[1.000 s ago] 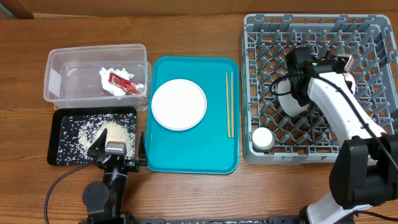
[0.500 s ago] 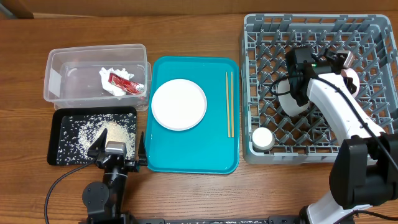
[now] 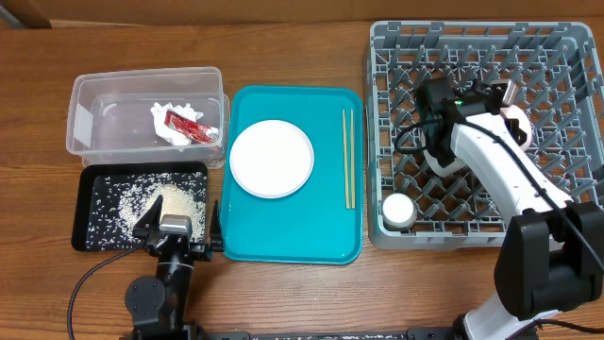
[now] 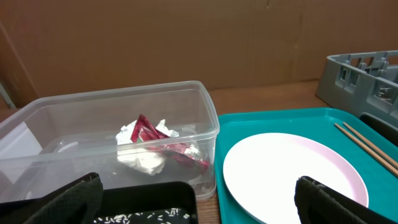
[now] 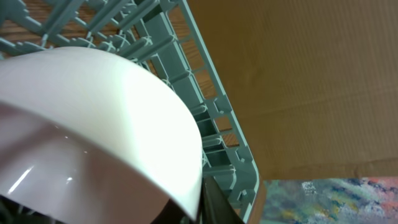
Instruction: Sort waste into correct bins and load items into the dishwasher
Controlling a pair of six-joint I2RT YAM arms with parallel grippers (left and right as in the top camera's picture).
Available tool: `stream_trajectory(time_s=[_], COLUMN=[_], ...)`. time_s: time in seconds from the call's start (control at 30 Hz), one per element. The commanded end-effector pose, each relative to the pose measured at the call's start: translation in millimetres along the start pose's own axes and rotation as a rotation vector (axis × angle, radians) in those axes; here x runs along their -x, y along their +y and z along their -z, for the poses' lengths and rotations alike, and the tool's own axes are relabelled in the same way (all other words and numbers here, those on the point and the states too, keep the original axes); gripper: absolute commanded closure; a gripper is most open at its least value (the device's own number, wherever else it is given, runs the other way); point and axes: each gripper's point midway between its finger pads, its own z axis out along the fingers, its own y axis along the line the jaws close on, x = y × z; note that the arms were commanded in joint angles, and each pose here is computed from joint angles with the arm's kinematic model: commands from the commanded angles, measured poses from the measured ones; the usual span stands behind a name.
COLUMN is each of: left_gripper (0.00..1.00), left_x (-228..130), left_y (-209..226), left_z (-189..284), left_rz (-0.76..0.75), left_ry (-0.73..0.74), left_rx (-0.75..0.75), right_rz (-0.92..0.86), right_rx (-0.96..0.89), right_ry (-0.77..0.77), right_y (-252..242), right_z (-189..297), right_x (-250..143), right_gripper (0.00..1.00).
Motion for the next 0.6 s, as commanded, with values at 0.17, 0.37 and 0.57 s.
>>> stream_trajectory(time_s=[0.17, 0.37, 0.57], left_gripper=[0.00, 0.00, 0.00], left_x=[0.5, 0.5, 0.5], left_y=[0.1, 0.1, 0.1], left_z=[0.4, 0.4, 0.4], left_rz=[-0.009, -0.009, -0.009], left_ry=[-0.007, -0.007, -0.007], left_rx=[-0.002, -0.002, -0.002], right_rz=[-0.082, -0.063, -0.059], right_rx=[-0.044, -0.042, -0.058], right_ry=[-0.067, -0.071, -0.040], right_y=[-1.6, -2.1, -8.6], right_z=[-7.9, -17.6, -28.2], right_x=[22.0, 31.6, 26.6], right_gripper=[0.92, 0.92, 0.92])
